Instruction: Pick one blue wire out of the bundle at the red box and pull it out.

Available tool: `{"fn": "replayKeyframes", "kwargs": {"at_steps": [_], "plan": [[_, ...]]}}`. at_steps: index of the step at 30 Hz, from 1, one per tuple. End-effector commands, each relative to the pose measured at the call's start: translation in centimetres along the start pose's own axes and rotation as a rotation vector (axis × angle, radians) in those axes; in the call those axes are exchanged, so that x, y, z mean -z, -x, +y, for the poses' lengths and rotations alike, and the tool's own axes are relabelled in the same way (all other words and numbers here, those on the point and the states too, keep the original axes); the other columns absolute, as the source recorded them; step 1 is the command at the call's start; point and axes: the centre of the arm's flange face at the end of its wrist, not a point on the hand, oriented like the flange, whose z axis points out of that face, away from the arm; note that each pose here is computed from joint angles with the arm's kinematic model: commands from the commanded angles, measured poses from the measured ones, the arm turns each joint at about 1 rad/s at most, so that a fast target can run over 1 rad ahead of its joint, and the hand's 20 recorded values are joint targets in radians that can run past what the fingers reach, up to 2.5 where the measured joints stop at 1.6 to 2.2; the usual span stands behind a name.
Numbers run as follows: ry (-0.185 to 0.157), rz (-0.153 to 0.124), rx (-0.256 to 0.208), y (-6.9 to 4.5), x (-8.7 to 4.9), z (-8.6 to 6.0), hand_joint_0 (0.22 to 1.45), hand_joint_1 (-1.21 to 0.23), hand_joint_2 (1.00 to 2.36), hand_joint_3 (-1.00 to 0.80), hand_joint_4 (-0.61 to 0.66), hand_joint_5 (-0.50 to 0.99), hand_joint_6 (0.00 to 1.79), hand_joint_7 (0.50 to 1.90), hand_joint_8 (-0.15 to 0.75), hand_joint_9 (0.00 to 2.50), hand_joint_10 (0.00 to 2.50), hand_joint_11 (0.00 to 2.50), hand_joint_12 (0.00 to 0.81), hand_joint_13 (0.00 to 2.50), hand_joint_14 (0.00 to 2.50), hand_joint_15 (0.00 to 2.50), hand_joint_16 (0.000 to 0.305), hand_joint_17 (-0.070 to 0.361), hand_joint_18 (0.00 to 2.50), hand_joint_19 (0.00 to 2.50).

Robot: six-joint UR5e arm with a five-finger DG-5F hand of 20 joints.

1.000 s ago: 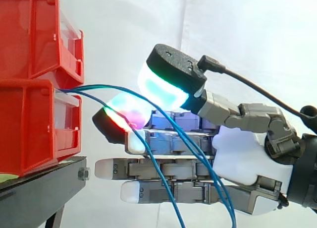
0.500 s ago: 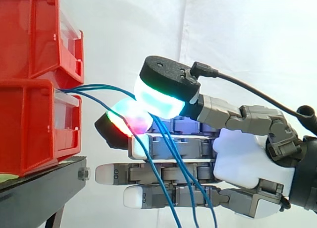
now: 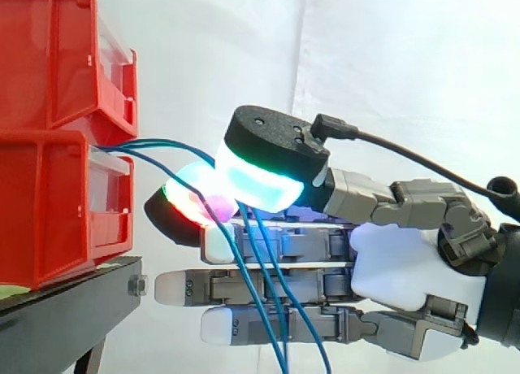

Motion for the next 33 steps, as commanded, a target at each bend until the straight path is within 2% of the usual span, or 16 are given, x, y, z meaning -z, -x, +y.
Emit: {"fn": "replayKeyframes", "kwargs": {"at_steps": [1, 5, 7, 9, 16, 20, 25, 27, 29, 33], "plan": [[0.001, 0.000, -0.001, -0.03, -0.02, 0.11, 0.79, -0.94, 1.01, -0.44, 0.13, -0.21, 0.90, 0.87, 0.235, 0.85, 0.02, 0.72, 0.356, 0.53, 0.01, 0.36, 0.042, 0.095, 0.61, 0.48], [0.001, 0.000, -0.002, -0.03, -0.02, 0.11, 0.75, -0.93, 1.00, -0.45, 0.16, -0.20, 0.90, 0.89, 0.235, 0.88, 0.02, 0.72, 0.353, 0.54, 0.02, 0.36, 0.042, 0.094, 0.64, 0.49], [0.000, 0.000, 0.000, -0.02, 0.01, 0.00, 0.67, -0.88, 1.00, -0.47, 0.16, -0.19, 0.90, 0.90, 0.248, 0.91, 0.02, 0.72, 0.351, 0.54, 0.01, 0.38, 0.042, 0.094, 0.64, 0.52], [0.000, 0.003, -0.001, -0.24, 0.11, 0.01, 0.61, -0.77, 1.00, -0.47, 0.16, -0.17, 0.88, 0.96, 0.255, 0.96, 0.02, 0.70, 0.355, 0.56, 0.01, 0.38, 0.042, 0.095, 0.64, 0.55], [0.000, 0.005, -0.001, -0.35, 0.16, 0.01, 0.61, -0.70, 1.01, -0.38, 0.14, -0.15, 0.87, 1.02, 0.265, 1.04, 0.02, 0.71, 0.354, 0.58, 0.01, 0.39, 0.042, 0.095, 0.65, 0.58], [-0.001, 0.003, -0.001, -0.34, 0.16, 0.01, 0.63, -0.75, 1.01, -0.30, 0.11, -0.15, 0.89, 1.05, 0.268, 1.03, 0.02, 0.71, 0.356, 0.59, 0.02, 0.39, 0.042, 0.095, 0.67, 0.57], [-0.001, 0.006, -0.001, -0.46, 0.21, 0.02, 0.70, -0.88, 1.01, -0.29, 0.02, -0.19, 0.93, 0.96, 0.254, 0.93, 0.02, 0.74, 0.360, 0.57, 0.01, 0.39, 0.042, 0.095, 0.67, 0.51], [-0.001, 0.006, -0.001, -0.46, 0.21, 0.02, 0.75, -0.93, 1.01, -0.30, 0.10, -0.20, 0.94, 0.95, 0.253, 0.90, 0.02, 0.76, 0.359, 0.56, 0.02, 0.38, 0.042, 0.095, 0.66, 0.51], [-0.001, 0.006, -0.001, -0.46, 0.21, 0.02, 0.78, -0.94, 1.01, -0.31, 0.11, -0.20, 0.94, 0.94, 0.249, 0.89, 0.02, 0.75, 0.355, 0.55, 0.01, 0.37, 0.042, 0.094, 0.65, 0.52], [0.000, 0.008, -0.001, -0.48, 0.21, 0.02, 0.80, -0.93, 1.00, -0.44, 0.14, -0.20, 0.94, 0.85, 0.245, 0.89, 0.02, 0.74, 0.351, 0.56, 0.01, 0.37, 0.041, 0.093, 0.66, 0.50]]}}
